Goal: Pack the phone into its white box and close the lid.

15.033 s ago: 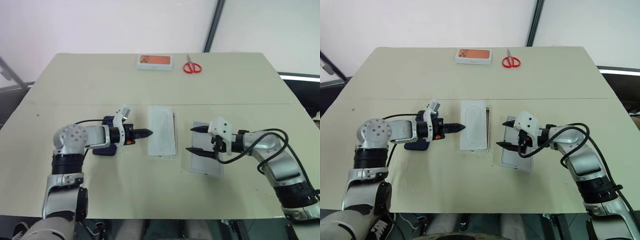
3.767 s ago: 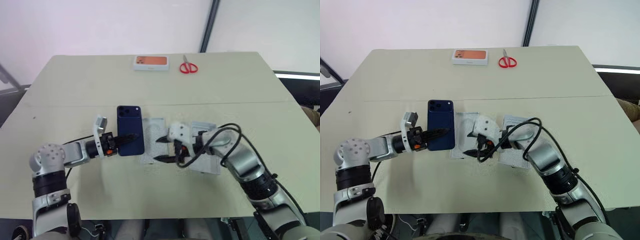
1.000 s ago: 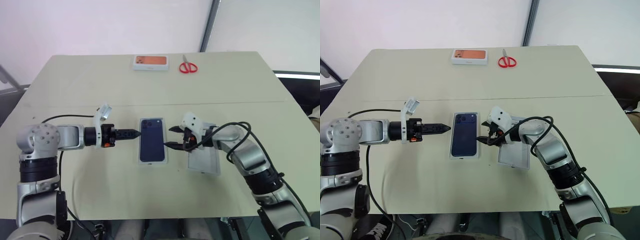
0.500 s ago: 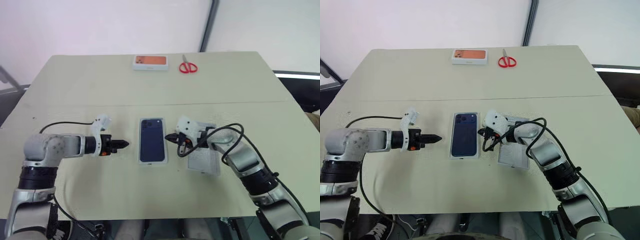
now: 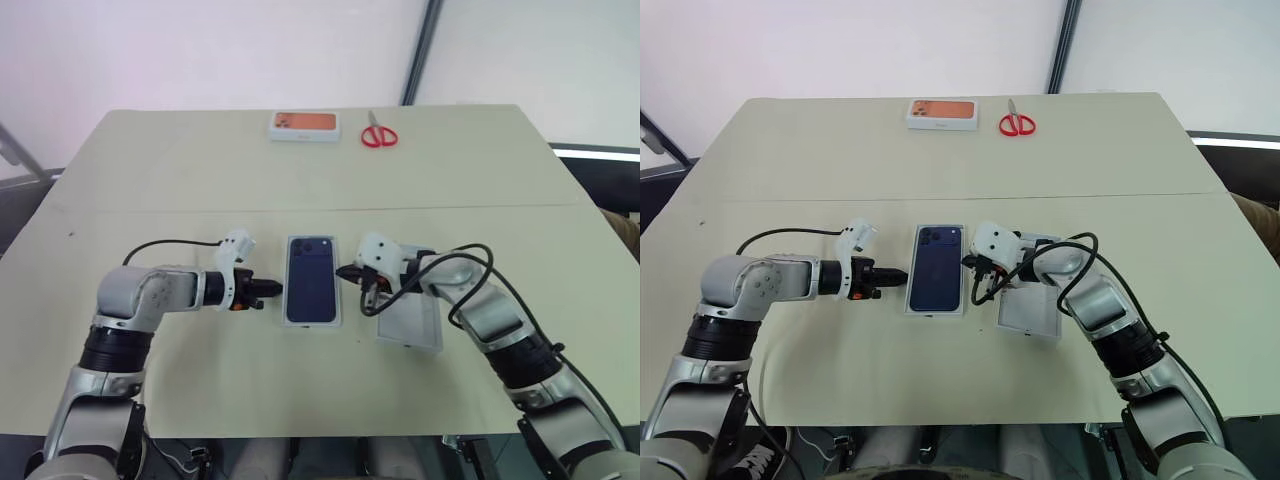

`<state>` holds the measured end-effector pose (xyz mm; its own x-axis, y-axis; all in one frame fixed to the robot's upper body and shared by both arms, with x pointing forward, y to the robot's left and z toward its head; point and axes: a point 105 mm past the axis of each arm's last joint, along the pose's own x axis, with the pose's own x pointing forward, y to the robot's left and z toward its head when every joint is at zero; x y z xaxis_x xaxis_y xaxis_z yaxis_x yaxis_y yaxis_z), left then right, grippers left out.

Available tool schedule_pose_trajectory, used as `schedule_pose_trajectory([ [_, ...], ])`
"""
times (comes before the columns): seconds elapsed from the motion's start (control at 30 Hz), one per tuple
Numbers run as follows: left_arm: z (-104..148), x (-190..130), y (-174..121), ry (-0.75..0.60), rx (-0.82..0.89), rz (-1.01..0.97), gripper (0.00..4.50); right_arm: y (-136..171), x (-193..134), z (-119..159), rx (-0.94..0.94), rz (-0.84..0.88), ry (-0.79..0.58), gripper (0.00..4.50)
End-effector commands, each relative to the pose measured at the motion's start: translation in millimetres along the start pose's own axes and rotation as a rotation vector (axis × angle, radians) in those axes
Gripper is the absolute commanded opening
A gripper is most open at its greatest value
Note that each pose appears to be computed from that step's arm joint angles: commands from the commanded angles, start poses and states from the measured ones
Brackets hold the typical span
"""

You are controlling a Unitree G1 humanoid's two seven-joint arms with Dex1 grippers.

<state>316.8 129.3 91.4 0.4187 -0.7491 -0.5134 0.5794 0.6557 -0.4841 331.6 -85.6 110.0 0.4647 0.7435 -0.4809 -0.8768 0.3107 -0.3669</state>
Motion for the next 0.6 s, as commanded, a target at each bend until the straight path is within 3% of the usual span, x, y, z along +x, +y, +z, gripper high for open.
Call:
schedule_pose_trajectory([
  [0.03,-4,7,-3,0.031,0.018,-0.012,0.00,-2,-3,12,-0.012,-0.008,-0.039,0.03],
  [0.2,-2,7,-3,0.029,0.018,-0.014,0.00,-8,-8,2,0.003,-0.041,-0.003,0.03],
  [0.37,-1,10,-6,0.027,0.026,-0.026,0.00,15,-2,-8,-0.007,0.050,0.034,0.03],
  [0.6,-15,26,-41,0.097,0.083,-0.163,0.00,25,-8,-14,0.002,0.091,0.062,0.03],
])
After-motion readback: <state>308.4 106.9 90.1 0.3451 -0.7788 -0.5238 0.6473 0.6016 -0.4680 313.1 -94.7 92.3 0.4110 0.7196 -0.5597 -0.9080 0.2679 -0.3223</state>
